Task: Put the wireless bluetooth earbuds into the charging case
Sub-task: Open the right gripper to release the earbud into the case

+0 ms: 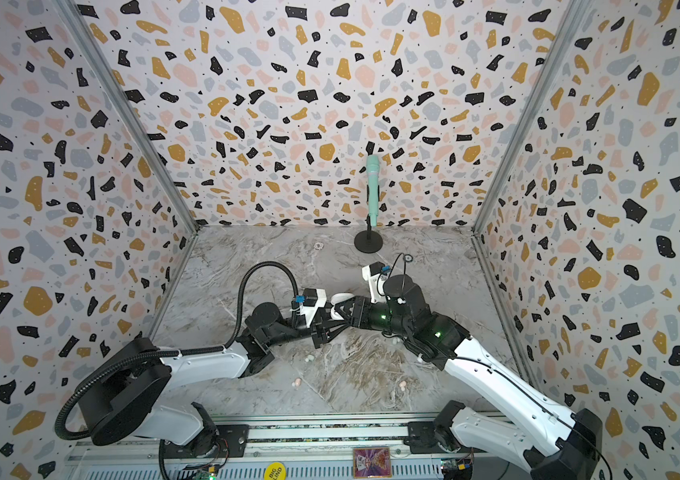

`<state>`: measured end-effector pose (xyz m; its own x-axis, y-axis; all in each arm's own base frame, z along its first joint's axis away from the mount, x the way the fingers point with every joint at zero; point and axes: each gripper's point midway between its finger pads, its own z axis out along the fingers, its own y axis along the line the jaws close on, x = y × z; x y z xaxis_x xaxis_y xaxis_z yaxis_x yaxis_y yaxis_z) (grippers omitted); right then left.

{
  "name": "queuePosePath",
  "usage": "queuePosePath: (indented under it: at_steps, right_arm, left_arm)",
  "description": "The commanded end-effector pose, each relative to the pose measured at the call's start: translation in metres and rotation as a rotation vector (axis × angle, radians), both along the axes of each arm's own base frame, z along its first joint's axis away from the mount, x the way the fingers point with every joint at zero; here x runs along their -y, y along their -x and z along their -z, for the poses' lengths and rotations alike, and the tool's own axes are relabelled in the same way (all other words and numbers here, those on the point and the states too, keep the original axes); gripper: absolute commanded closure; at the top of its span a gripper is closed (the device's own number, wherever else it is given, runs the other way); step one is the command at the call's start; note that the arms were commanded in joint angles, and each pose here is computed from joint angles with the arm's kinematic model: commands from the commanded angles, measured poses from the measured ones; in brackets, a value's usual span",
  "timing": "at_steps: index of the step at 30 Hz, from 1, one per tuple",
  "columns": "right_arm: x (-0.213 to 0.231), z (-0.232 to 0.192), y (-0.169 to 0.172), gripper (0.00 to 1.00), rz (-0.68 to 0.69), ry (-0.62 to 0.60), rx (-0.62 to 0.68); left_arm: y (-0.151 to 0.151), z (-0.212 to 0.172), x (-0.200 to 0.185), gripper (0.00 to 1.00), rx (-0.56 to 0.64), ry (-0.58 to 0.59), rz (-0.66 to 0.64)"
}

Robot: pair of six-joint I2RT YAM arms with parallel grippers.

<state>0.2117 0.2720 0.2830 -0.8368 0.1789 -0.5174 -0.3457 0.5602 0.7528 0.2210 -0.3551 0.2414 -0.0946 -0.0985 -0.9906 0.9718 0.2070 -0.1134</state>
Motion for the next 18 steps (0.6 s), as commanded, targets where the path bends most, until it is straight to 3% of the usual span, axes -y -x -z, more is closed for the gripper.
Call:
queuePosePath:
  at_steps: [1, 9, 14, 18]
  right_arm:
    - [0.012, -0.017, 0.005, 0.63, 0.011, 0.044, 0.035]
    - [0.027, -0.039, 0.006, 0.48, 0.026, 0.13, 0.076]
    - [0.03, -0.045, -0.013, 0.37, 0.054, 0.217, 0.112]
    - [0.023, -0.05, -0.034, 0.35, 0.041, 0.251, 0.126]
  left_arm:
    - [0.004, -0.038, -0.005, 0.75, 0.119, 0.092, -0.015]
    - [0.002, -0.032, -0.004, 0.75, 0.117, 0.074, -0.022]
    - [0.002, -0.03, -0.003, 0.75, 0.113, 0.073, -0.017]
    - [0.003, -0.029, -0.004, 0.75, 0.112, 0.071, -0.016]
